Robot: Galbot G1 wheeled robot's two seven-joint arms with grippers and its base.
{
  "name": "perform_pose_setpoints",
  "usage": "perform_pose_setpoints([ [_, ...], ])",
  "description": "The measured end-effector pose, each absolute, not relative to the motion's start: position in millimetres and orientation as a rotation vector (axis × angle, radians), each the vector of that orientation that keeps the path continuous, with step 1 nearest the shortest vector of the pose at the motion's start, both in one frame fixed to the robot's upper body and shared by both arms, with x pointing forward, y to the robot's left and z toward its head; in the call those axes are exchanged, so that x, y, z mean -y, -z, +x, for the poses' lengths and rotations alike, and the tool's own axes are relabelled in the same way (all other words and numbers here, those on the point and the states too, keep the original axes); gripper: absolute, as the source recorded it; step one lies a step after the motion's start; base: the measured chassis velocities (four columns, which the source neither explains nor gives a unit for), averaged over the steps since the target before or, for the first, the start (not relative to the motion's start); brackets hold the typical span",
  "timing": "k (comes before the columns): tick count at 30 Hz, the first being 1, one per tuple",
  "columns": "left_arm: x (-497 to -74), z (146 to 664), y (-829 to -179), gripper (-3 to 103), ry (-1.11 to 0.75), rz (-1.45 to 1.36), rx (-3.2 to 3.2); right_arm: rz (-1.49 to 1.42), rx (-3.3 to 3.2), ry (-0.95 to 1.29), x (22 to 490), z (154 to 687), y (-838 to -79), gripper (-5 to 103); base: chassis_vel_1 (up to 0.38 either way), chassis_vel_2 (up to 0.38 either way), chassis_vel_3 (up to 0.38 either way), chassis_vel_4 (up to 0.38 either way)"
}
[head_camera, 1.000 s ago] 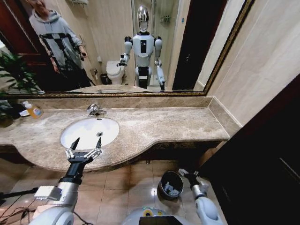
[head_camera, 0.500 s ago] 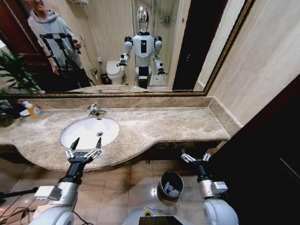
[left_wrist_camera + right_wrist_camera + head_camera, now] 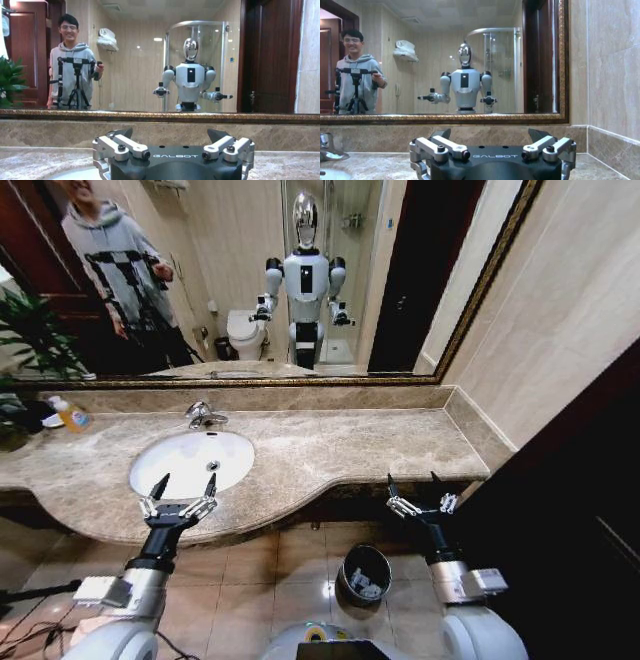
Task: Pick up the trash from the sink and place it in the trash bin.
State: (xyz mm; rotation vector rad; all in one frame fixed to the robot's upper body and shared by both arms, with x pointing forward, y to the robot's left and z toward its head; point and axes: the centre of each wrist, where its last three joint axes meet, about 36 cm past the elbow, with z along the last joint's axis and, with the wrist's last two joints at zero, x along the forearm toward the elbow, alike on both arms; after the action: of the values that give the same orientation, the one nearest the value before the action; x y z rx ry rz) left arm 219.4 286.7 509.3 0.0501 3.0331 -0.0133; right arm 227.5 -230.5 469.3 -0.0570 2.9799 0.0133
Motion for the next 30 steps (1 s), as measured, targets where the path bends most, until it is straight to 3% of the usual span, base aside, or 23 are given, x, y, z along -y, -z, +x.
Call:
perform_pose_setpoints([
  [30, -286.7, 219.5, -509.3, 100, 0.013, 0.05, -3.033, -0.055, -2.987, -0.014, 230.9, 228.4, -466.0, 100, 0.0, 0.0, 0.0, 0.0],
])
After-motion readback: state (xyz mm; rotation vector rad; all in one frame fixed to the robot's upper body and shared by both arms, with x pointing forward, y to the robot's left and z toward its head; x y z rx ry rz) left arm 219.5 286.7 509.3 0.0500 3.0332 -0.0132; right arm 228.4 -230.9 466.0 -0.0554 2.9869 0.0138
